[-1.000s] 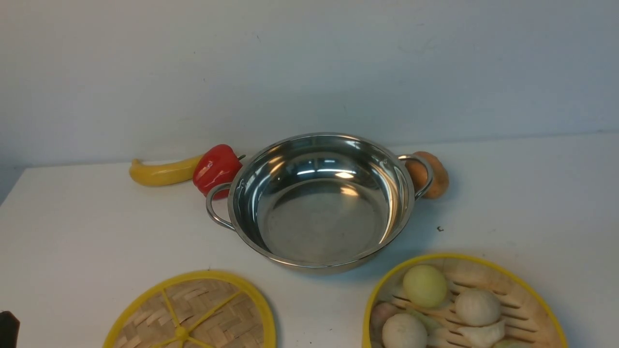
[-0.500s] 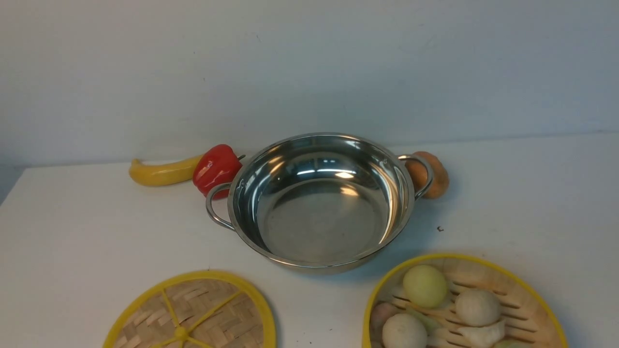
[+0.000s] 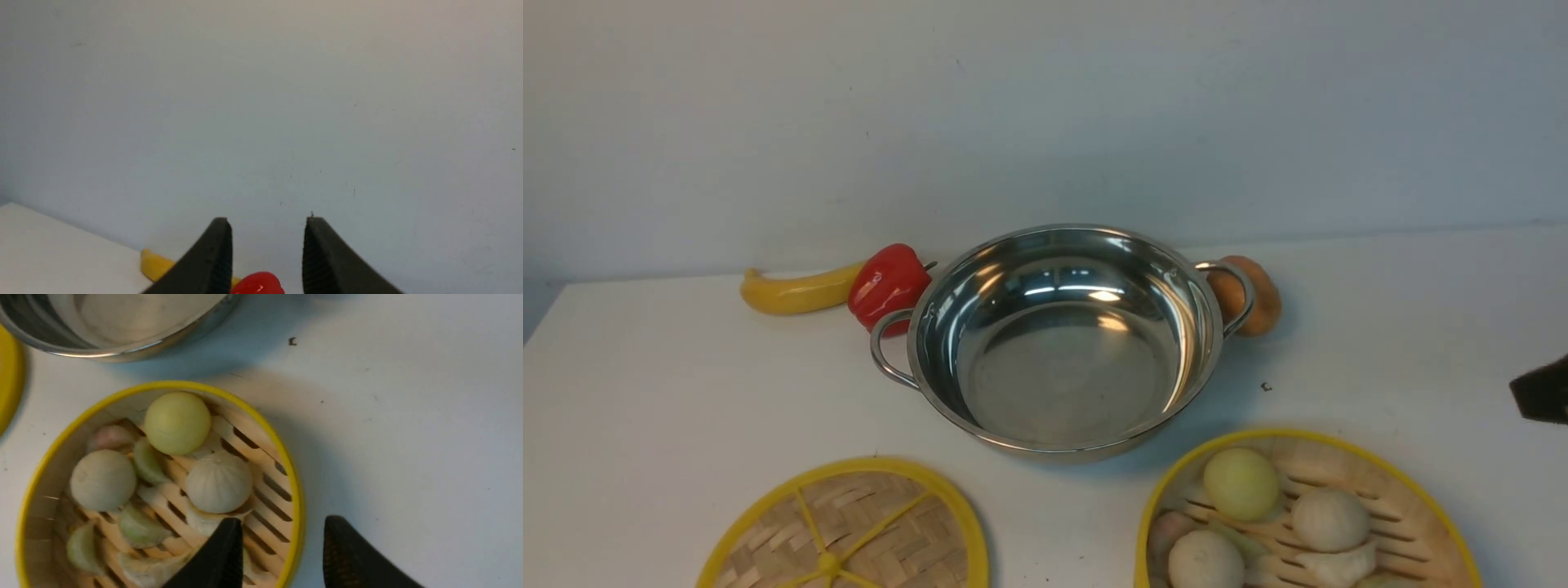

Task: Place the steamer in the pot on the white table, and put the lid on the steamer.
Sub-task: 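Reach for and grasp the rim of the bamboo steamer holding the buns with the right gripper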

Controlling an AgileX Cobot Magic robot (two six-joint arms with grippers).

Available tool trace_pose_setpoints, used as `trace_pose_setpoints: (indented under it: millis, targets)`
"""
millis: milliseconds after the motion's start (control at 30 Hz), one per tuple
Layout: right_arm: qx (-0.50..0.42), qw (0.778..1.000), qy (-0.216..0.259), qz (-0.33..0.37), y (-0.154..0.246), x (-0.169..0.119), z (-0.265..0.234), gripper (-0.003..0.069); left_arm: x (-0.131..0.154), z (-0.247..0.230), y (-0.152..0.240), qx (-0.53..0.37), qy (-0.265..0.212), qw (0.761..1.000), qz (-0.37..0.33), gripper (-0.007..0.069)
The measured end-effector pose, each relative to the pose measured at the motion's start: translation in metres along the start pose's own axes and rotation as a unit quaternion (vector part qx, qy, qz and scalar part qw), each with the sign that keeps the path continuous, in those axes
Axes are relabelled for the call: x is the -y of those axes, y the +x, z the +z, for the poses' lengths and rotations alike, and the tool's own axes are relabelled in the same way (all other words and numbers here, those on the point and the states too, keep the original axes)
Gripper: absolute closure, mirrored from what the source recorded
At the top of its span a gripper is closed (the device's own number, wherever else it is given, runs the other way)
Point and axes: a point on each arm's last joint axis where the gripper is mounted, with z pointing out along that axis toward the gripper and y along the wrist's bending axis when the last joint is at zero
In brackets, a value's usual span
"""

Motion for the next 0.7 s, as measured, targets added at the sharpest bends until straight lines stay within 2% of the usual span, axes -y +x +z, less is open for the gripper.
trace_pose_setpoints:
  millis: [167, 267, 400, 567, 700]
  targets:
    - [-0.061, 0.998, -0.005, 0.008, -0.018, 0.015, 0.029, 0.0274, -0.002, 0.0, 0.004, -0.023, -0.01, 1.0, -0.005, 0.0384]
    - [-0.105, 0.994, -0.02, 0.015, -0.018, 0.019, 0.052, 0.0253, -0.003, 0.0, 0.007, -0.038, -0.016, 0.999, -0.001, 0.0384]
    - [-0.167, 0.985, -0.035, -0.016, -0.015, 0.011, 0.078, 0.0247, -0.004, -0.001, 0.009, -0.051, -0.022, 0.998, 0.002, 0.0384]
    - [-0.219, 0.972, -0.024, -0.084, -0.012, -0.005, 0.097, 0.0246, -0.004, -0.001, 0.01, -0.052, -0.022, 0.998, 0.002, 0.0384]
    - [-0.227, 0.97, -0.014, -0.084, -0.011, -0.006, 0.102, 0.0245, -0.004, -0.001, 0.01, -0.053, -0.023, 0.998, 0.003, 0.0384]
